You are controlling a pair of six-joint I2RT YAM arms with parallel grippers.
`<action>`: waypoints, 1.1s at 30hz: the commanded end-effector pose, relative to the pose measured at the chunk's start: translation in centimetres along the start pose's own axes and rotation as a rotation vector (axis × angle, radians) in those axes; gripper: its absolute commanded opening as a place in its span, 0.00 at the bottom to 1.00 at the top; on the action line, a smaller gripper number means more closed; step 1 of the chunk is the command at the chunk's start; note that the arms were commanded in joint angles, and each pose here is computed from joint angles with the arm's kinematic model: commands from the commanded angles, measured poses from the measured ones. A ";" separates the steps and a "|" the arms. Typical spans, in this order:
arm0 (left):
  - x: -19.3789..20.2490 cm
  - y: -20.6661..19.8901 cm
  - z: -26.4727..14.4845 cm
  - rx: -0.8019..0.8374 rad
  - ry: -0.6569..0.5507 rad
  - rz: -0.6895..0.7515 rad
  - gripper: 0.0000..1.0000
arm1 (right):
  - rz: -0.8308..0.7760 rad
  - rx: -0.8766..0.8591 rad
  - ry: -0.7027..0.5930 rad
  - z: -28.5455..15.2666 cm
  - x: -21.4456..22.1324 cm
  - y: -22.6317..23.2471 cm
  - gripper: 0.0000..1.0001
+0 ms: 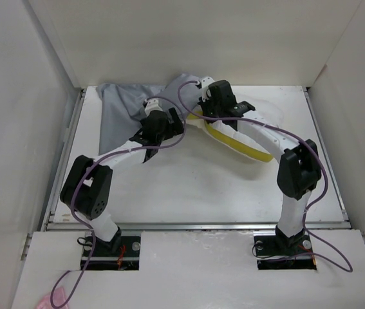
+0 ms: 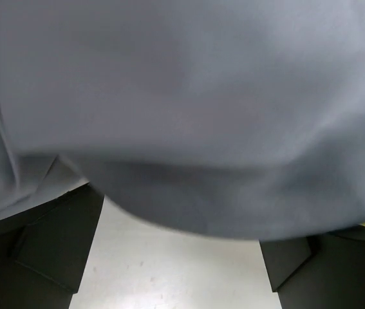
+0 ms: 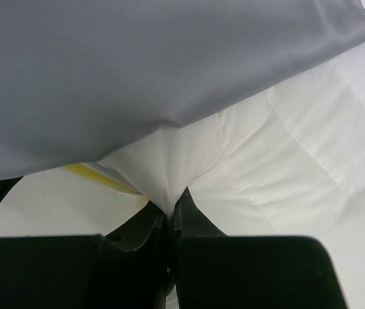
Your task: Put the pillow into the pillowcase
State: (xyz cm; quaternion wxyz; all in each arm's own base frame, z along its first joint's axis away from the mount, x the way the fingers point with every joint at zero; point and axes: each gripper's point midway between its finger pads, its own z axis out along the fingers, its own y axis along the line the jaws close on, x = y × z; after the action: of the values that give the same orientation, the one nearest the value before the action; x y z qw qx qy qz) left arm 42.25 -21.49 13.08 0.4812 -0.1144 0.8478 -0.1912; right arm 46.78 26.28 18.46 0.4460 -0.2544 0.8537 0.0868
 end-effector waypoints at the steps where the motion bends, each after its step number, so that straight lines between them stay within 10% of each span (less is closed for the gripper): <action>1: -4.0 -2.1 0.9 0.012 -0.129 -0.054 0.94 | 0.065 -0.044 -0.216 -4.0 -7.7 0.4 0.00; 8: -3.6 -2.6 2.1 0.000 -0.105 -0.024 0.39 | 0.094 -0.051 -0.231 -4.5 -8.6 0.5 0.00; 11: -3.9 -2.6 1.4 -0.021 -0.115 -0.019 0.00 | 0.115 -0.044 -0.232 -4.3 -8.4 0.5 0.00; 18: -0.1 -7.5 -1.8 0.169 -0.037 0.105 0.00 | 0.248 -0.083 -0.347 -4.2 -10.2 3.2 0.00; 28: 10.2 -17.7 -16.0 0.890 0.323 0.292 0.00 | 0.464 -0.053 -0.532 -6.1 -12.1 3.9 0.00; 33: 12.8 -17.7 -17.2 0.894 0.401 0.325 0.00 | 0.535 -0.071 -0.515 -5.5 -9.1 5.1 0.00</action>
State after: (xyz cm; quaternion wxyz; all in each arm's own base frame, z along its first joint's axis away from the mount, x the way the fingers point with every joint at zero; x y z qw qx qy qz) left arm 27.27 -35.66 16.40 0.3887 0.1861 0.8142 -0.3889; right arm 42.43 30.30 19.77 0.4905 -0.0848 0.8436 0.2016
